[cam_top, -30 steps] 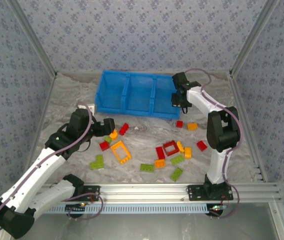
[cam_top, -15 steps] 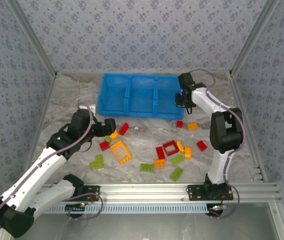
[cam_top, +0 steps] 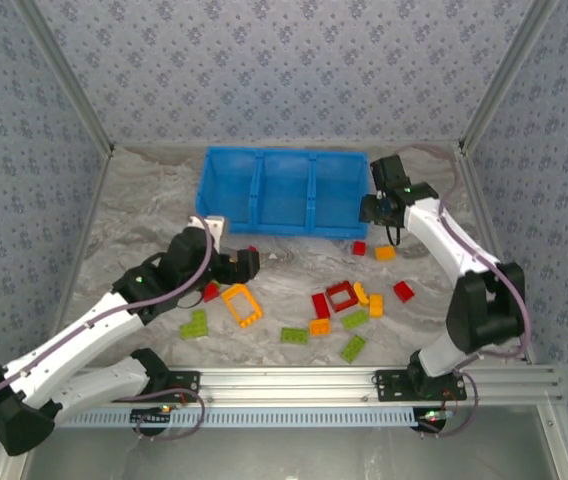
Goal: Sort the legos into containers by color
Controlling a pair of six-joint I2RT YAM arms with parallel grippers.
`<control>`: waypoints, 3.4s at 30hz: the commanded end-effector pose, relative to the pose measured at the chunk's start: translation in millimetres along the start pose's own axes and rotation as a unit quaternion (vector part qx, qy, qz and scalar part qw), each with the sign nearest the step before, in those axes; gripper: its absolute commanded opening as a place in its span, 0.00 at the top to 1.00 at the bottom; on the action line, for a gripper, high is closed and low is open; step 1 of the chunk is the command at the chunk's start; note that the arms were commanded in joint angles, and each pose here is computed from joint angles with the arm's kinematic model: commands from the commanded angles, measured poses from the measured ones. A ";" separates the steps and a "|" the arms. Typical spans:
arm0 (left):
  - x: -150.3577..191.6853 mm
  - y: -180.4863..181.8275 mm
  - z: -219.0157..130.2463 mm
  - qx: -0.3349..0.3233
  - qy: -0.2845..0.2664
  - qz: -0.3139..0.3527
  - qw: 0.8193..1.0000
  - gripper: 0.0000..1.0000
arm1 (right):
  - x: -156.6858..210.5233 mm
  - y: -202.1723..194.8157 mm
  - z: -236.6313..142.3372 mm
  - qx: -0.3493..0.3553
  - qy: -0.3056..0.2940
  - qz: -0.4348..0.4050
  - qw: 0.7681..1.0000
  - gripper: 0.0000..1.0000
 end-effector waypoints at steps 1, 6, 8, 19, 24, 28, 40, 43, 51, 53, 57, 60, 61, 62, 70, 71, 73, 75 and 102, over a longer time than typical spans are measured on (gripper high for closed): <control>1.0 -15.0 6.5 -0.012 -0.037 0.010 0.999 0.01 | 47.3 -1.8 17.6 0.014 0.061 0.020 0.998 0.41; 11.9 -39.7 12.5 -0.003 -0.059 0.025 0.998 0.01 | 77.5 -2.3 39.6 0.009 0.080 0.036 0.996 0.39; 15.9 -48.9 15.3 0.004 -0.063 0.033 0.997 0.01 | 80.2 -0.6 50.3 0.005 0.085 0.036 0.996 0.38; 22.1 -65.4 23.7 0.012 -0.055 0.049 0.997 0.01 | 78.3 7.0 97.2 0.026 0.094 0.037 0.995 0.43; 21.0 -65.7 22.9 0.013 -0.056 0.051 0.997 0.01 | 74.1 8.1 105.0 0.031 0.088 0.034 0.995 0.45; 21.0 -65.7 23.0 0.013 -0.056 0.051 0.997 0.01 | 70.0 8.8 108.2 0.027 0.080 0.035 0.996 0.46; 21.5 -65.1 21.4 0.012 -0.054 0.054 0.997 0.01 | 69.1 8.9 106.0 0.023 0.057 0.030 0.998 0.74; 22.0 -64.7 21.5 0.010 -0.052 0.056 0.997 0.01 | 72.1 9.5 96.5 0.020 0.044 0.024 0.999 0.75; 21.1 -65.4 21.4 0.012 -0.053 0.055 0.997 0.01 | 78.5 -0.2 69.8 0.026 0.020 0.017 0.999 0.57; 21.4 -65.8 21.7 0.013 -0.052 0.057 0.997 0.01 | 79.8 -4.4 65.6 0.017 0.002 0.014 1.000 0.46; 21.9 -65.6 21.7 0.011 -0.055 0.058 0.997 0.01 | 81.8 -6.7 71.0 -0.004 -0.014 0.017 1.000 0.40; 21.8 -65.9 21.1 0.010 -0.057 0.059 0.997 0.01 | 82.4 -2.8 82.2 -0.019 -0.024 0.019 0.999 0.40; 21.4 -65.8 20.8 0.010 -0.058 0.059 0.997 0.01 | 81.9 -1.2 86.1 -0.022 -0.027 0.020 0.999 0.40; 21.2 -66.2 20.4 0.010 -0.059 0.060 0.996 0.01 | 81.4 1.1 89.0 -0.027 -0.030 0.020 0.999 0.39; 23.4 -63.5 19.2 0.003 -0.062 0.061 0.996 0.01 | 78.7 2.6 106.5 0.005 -0.042 0.039 0.998 0.41; 23.5 -63.5 19.2 0.003 -0.062 0.061 0.996 0.01 | 78.8 2.6 108.5 0.007 -0.044 0.040 0.998 0.43; 23.5 -63.4 18.9 0.003 -0.062 0.061 0.996 0.01 | 79.6 2.6 112.9 0.003 -0.049 0.039 0.998 0.45; 22.6 -63.8 18.3 0.004 -0.062 0.063 0.996 0.01 | 81.0 3.4 117.9 0.001 -0.053 0.034 0.998 0.45; 11.2 -66.7 5.9 0.006 -0.076 0.054 0.996 0.01 | 87.6 6.4 40.0 -0.030 -0.074 0.000 0.997 0.71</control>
Point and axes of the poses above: each hand's point on the last joint's axis, 136 mm out from that joint toward the fingers, its own z axis out along the fingers, its own y axis along the line the jaws close on, x = y × z, the point moved 10 cm from there along -z, back along the fingers, and after that the axes turned 11 degrees about z, right-handed, at the moved point
